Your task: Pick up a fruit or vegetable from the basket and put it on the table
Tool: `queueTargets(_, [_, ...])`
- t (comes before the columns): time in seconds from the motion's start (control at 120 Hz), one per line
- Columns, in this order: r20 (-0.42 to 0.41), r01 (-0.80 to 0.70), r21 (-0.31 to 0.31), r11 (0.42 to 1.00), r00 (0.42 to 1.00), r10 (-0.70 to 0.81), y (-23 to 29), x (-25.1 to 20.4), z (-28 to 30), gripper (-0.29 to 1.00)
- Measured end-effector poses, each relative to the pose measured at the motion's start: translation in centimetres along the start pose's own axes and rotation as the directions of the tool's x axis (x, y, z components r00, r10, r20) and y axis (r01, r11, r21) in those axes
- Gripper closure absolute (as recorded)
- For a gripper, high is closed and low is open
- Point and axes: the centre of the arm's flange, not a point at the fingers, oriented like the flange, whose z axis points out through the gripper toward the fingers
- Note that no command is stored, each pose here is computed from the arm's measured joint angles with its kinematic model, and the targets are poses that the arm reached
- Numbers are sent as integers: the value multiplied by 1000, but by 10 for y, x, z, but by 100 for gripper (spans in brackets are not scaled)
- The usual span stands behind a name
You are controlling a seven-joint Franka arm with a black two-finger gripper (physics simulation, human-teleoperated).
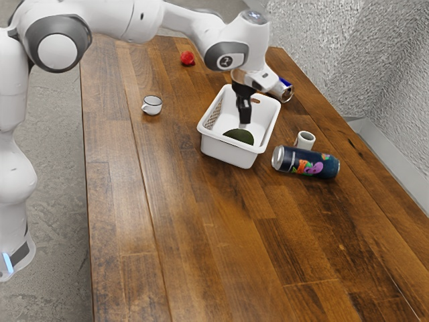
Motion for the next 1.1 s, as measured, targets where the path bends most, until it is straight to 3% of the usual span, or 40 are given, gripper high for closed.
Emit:
queueTargets(0.775, [54, 27, -130, 991, 998, -21, 1, -3, 59, 0])
queueTargets(1.1, [53, 25, -135, 991, 998, -18, 1, -3, 60, 0])
